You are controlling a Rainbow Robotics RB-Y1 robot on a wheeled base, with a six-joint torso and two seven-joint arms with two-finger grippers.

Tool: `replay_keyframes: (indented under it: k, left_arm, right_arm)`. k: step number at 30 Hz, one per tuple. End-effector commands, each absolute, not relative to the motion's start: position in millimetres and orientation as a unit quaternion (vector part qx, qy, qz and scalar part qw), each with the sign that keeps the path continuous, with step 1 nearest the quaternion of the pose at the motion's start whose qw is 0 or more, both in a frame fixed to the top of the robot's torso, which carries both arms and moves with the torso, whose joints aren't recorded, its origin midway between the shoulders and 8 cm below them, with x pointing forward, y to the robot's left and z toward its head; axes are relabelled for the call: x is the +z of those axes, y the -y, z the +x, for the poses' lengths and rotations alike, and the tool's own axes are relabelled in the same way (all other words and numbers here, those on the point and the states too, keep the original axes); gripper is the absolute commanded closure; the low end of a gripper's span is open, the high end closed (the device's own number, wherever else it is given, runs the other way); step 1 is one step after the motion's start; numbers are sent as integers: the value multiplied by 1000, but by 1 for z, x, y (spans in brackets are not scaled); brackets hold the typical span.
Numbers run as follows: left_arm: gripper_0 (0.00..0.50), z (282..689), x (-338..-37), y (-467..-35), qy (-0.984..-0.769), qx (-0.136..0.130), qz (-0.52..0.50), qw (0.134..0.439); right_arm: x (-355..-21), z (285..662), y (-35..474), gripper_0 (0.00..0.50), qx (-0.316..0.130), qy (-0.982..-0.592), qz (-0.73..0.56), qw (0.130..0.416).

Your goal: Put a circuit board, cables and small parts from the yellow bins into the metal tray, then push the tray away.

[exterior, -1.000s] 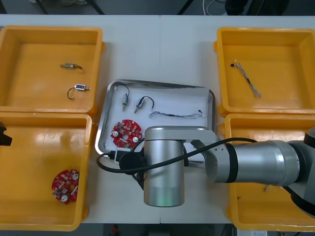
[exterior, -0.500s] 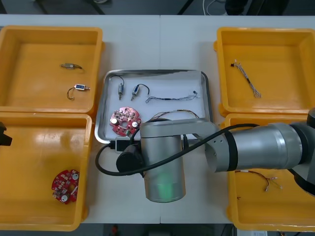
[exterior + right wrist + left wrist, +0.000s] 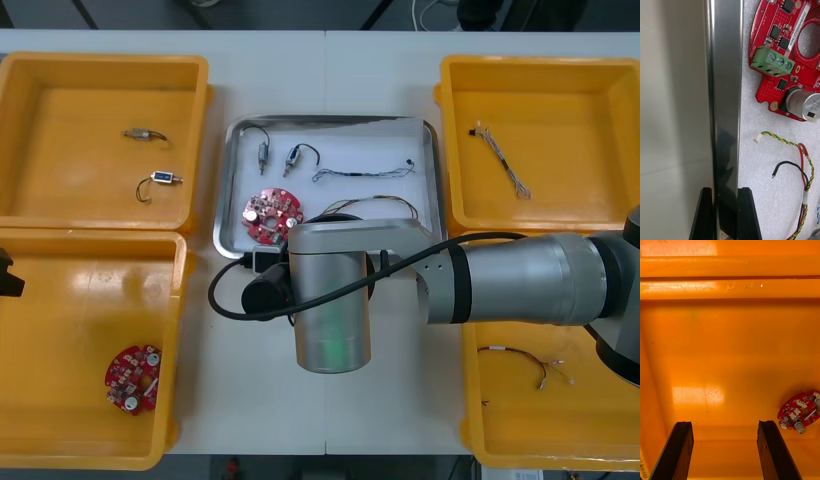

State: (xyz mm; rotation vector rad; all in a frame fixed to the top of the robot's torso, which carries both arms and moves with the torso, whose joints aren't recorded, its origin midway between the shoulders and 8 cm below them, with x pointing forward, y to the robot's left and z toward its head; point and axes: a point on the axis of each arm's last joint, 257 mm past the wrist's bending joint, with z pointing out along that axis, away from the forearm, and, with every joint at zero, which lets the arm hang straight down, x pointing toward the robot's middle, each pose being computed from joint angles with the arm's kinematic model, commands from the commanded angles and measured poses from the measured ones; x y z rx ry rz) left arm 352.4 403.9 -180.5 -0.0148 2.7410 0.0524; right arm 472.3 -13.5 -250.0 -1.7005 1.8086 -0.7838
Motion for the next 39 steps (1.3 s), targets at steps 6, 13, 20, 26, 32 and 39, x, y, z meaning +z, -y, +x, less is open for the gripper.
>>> replay_keyframes:
  k: [6,13,20,26,32,39]
  left_arm:
    - [0,349,-167,-418,-977,52,38,204]
    - [0,349,-167,-418,-977,52,38,204]
    - [0,349,-167,-418,-977,52,38,204]
    - [0,349,-167,-418,-977,52,38,204]
    - [0,349,-167,-418,-977,52,38,204]
    - [0,349,-167,-418,-977,52,38,204]
  right_arm:
    - [-202,502,-18,500,-307,-649,-625,305]
    - [-193,510,-20,500,-316,-641,-627,310]
    - [-182,524,-22,500,-327,-633,-627,315]
    - [-173,538,-24,500,-336,-629,-622,323]
    - [-158,550,-35,500,-346,-622,-617,337]
    - [-148,571,-43,500,-346,-610,-616,358]
